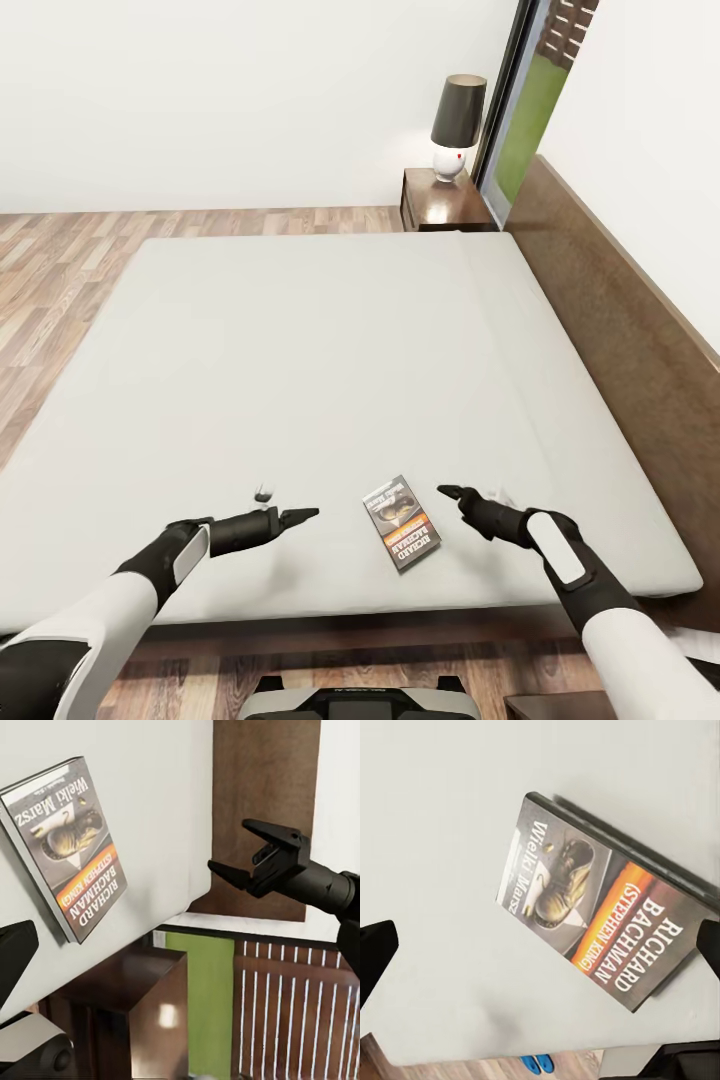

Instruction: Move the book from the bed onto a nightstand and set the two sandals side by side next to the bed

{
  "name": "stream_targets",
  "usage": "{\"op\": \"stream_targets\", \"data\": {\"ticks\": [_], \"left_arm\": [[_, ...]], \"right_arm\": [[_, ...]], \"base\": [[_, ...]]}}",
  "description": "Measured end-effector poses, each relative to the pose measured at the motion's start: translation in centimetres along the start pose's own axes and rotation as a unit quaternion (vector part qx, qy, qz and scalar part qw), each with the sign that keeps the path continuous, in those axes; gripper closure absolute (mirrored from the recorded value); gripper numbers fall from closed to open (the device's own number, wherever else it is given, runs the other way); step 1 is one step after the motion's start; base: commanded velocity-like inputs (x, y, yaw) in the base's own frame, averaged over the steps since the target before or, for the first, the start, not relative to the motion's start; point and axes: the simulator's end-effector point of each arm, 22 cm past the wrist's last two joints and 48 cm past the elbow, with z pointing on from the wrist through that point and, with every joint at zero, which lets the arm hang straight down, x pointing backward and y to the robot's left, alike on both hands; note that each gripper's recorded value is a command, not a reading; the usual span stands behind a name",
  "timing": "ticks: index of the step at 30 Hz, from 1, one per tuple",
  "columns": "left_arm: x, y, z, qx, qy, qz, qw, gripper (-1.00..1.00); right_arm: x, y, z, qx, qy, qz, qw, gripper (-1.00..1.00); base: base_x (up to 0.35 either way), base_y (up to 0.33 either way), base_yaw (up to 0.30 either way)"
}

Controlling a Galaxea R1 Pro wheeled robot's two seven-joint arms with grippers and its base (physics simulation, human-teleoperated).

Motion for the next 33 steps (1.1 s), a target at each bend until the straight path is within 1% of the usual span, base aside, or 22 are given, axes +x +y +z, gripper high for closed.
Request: {"op": "stream_targets", "data": {"ticks": [3, 10, 12, 13, 15, 16, 19, 23, 26, 31, 33], "left_arm": [[0.5, 0.4, 0.0, -0.003, 0.001, -0.005, 1.0000, -1.00], [0.9, 0.3, 0.3, -0.002, 0.001, -0.004, 1.0000, -1.00], [0.9, 0.3, 0.4, -0.001, 0.001, -0.004, 1.0000, -1.00], [0.9, 0.3, 0.4, -0.001, 0.001, -0.004, 1.0000, -1.00], [0.9, 0.3, 0.4, -0.001, 0.001, -0.004, 1.0000, -1.00], [0.9, 0.3, 0.4, -0.001, 0.001, -0.004, 1.0000, -1.00], [0.9, 0.3, 0.4, 0.000, 0.001, -0.004, 1.0000, -1.00], [0.9, 0.2, 0.4, 0.000, 0.001, -0.003, 1.0000, -1.00], [1.0, 0.1, 0.7, 0.002, 0.001, -0.004, 1.0000, -1.00], [1.1, -0.1, 1.0, 0.005, 0.002, -0.004, 1.0000, -1.00], [1.1, -0.3, 1.1, 0.006, 0.002, -0.004, 1.0000, -1.00]], "right_arm": [[0.1, 0.0, 0.0, 0.000, 0.000, -0.001, 1.0000, -1.00], [0.3, 0.2, 0.2, -0.001, 0.002, -0.002, 1.0000, -1.00], [1.1, 0.9, 0.6, -0.006, 0.008, -0.003, 0.9999, -1.00], [1.9, 1.7, 1.1, -0.013, 0.014, -0.001, 0.9998, -1.00], [2.9, 2.6, 1.7, -0.020, 0.020, 0.001, 0.9996, -1.00], [4.0, 4.0, 2.4, -0.031, 0.023, 0.005, 0.9992, -1.00], [4.0, 5.8, 3.1, -0.045, 0.006, 0.001, 0.9990, -1.00], [2.7, 7.9, 2.7, -0.062, -0.014, -0.011, 0.9979, -1.00], [2.2, 8.7, 2.4, -0.068, -0.022, -0.017, 0.9973, -1.00], [1.8, 9.0, 2.2, -0.070, -0.027, -0.022, 0.9969, -1.00], [1.2, 9.6, 1.9, -0.071, -0.035, -0.037, 0.9962, -1.00]], "base": [[0.000, 0.000, 0.000], [0.000, 0.000, 0.000], [0.000, 0.000, 0.000], [0.000, 0.000, 0.000], [0.000, 0.000, 0.000], [0.000, 0.000, 0.000], [0.000, 0.000, 0.000], [0.000, 0.000, 0.000], [0.000, 0.000, 0.000], [0.000, 0.000, 0.000], [0.000, 0.000, 0.000]]}}
